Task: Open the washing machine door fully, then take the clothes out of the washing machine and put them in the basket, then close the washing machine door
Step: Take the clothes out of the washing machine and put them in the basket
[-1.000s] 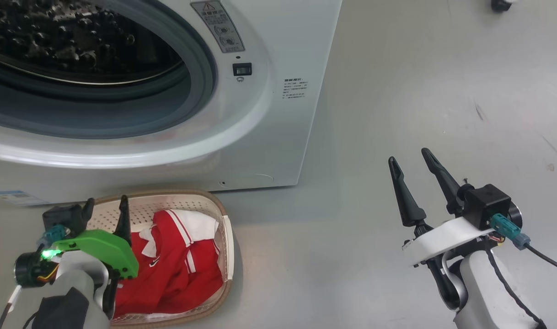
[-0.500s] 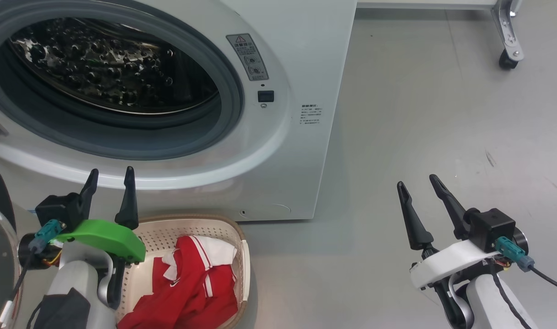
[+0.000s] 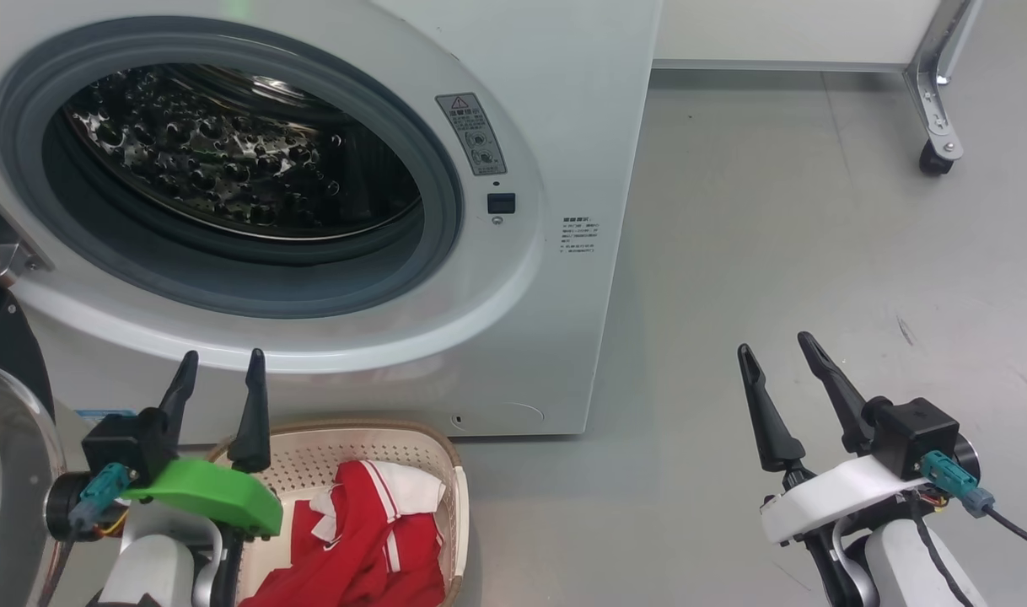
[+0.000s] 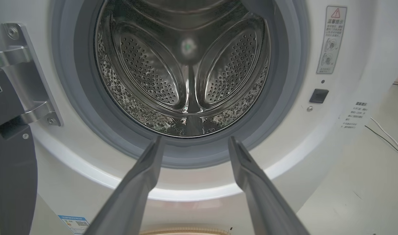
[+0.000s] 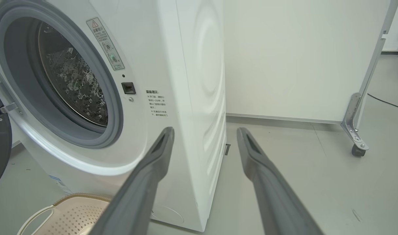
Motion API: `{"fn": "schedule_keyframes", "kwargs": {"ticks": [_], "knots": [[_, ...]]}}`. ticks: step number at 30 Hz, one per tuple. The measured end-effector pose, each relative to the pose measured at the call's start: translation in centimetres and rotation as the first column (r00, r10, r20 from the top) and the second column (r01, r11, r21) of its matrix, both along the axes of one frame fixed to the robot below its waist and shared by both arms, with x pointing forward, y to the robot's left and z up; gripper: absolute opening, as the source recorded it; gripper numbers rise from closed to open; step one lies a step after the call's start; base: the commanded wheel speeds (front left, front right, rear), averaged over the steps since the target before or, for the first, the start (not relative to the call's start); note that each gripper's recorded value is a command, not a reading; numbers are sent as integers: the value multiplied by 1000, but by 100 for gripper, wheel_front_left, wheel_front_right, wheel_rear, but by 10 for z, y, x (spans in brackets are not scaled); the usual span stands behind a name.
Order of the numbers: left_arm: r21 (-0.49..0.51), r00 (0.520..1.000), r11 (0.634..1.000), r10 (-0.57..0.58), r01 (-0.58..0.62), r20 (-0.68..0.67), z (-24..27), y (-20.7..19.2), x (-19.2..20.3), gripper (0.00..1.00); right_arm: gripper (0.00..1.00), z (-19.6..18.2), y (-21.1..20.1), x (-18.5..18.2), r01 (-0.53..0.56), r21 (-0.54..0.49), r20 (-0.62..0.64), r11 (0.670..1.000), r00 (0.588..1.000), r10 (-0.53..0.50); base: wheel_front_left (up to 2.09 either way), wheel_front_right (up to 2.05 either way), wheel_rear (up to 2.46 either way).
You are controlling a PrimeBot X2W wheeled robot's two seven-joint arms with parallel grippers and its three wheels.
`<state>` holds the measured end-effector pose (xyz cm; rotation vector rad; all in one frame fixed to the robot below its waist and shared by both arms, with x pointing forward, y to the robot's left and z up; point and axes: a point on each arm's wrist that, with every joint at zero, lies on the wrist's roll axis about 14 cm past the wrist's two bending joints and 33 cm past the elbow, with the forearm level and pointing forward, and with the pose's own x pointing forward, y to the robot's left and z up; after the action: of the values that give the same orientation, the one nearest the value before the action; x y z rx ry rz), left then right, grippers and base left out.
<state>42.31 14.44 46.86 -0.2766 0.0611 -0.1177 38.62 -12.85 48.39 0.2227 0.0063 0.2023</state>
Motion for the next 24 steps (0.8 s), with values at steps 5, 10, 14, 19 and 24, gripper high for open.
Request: {"fn": "schedule_keyframes", "kwargs": {"ticks": [5, 10, 14, 19, 24], "knots": [[17, 999, 999, -32, 32, -3, -4, -9, -10, 100, 100, 1, -4, -1, 13, 2, 1, 1000, 1000, -13, 0, 0, 0], [12, 999, 999, -32, 32, 14, 1, -9, -13, 100, 100, 1, -6, -2, 22, 4, 1, 1000, 1000, -22, 0, 0, 0], [9, 999, 999, -36, 36, 24, 4, -11, -15, 100, 100, 0, -9, -3, 30, 5, 1, 1000, 1000, -30, 0, 0, 0], [6, 998, 999, -47, 47, 31, 5, -14, -17, 100, 100, 1, -10, -3, 36, 7, 2, 999, 999, -36, 0, 0, 0], [2, 998, 999, -48, 48, 28, 4, -14, -19, 100, 100, 0, -11, -3, 39, 8, 1, 999, 999, -39, 0, 0, 0]]}}
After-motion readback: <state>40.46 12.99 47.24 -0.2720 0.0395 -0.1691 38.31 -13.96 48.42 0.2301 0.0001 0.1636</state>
